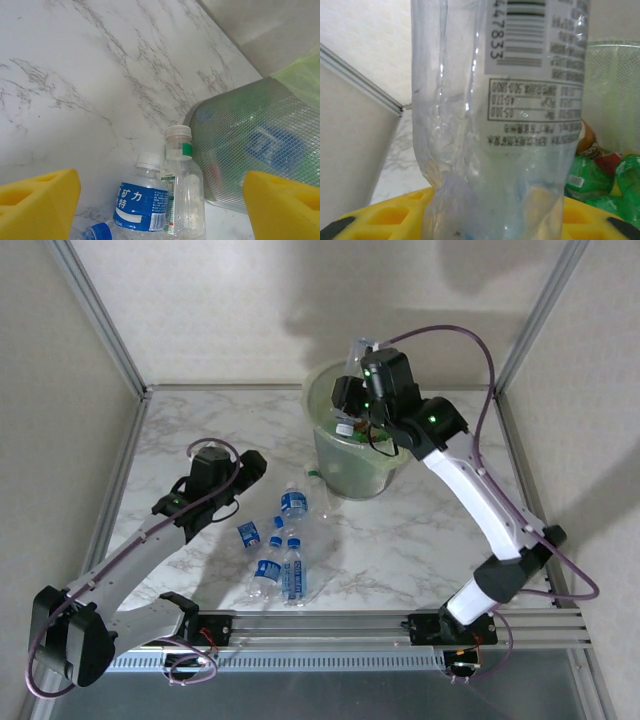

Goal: Put the plastic bottles in the bin

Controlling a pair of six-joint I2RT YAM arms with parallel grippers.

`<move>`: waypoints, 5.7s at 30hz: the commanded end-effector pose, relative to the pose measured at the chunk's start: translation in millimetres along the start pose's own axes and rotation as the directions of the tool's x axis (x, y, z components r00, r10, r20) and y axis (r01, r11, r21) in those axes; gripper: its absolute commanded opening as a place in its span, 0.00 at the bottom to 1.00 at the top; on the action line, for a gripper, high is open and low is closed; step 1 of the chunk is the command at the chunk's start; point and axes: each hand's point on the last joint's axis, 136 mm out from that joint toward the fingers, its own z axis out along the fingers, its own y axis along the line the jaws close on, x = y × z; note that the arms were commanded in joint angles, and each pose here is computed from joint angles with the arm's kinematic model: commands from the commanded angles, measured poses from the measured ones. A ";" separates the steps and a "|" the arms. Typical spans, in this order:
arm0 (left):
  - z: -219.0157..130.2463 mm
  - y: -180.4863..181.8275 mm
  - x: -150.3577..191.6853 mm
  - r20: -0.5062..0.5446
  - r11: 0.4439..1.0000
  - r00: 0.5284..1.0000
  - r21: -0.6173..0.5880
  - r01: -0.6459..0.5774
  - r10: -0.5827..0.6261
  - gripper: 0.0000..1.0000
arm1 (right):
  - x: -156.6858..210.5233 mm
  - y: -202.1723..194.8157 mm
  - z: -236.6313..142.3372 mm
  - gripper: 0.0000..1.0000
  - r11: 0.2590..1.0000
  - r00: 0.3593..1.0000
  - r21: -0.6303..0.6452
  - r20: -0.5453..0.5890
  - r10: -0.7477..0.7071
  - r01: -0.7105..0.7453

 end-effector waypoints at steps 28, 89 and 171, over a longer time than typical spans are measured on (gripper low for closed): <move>-2.5 6.3 -7.7 0.029 1.000 0.999 0.010 0.029 -0.030 0.84 | 10.2 -64.4 32.5 0.75 0.971 0.995 0.219 -0.061 -0.083 0.095; -78.4 15.8 222.5 -0.620 0.870 0.666 0.055 -0.491 0.415 0.97 | 92.3 -70.1 -59.0 0.85 0.987 0.997 0.144 0.046 0.069 -0.075; -56.8 -48.0 232.2 -0.511 0.746 0.596 0.148 -0.649 0.620 0.54 | 67.9 -116.5 -91.4 0.82 0.976 0.983 0.170 0.152 0.106 -0.132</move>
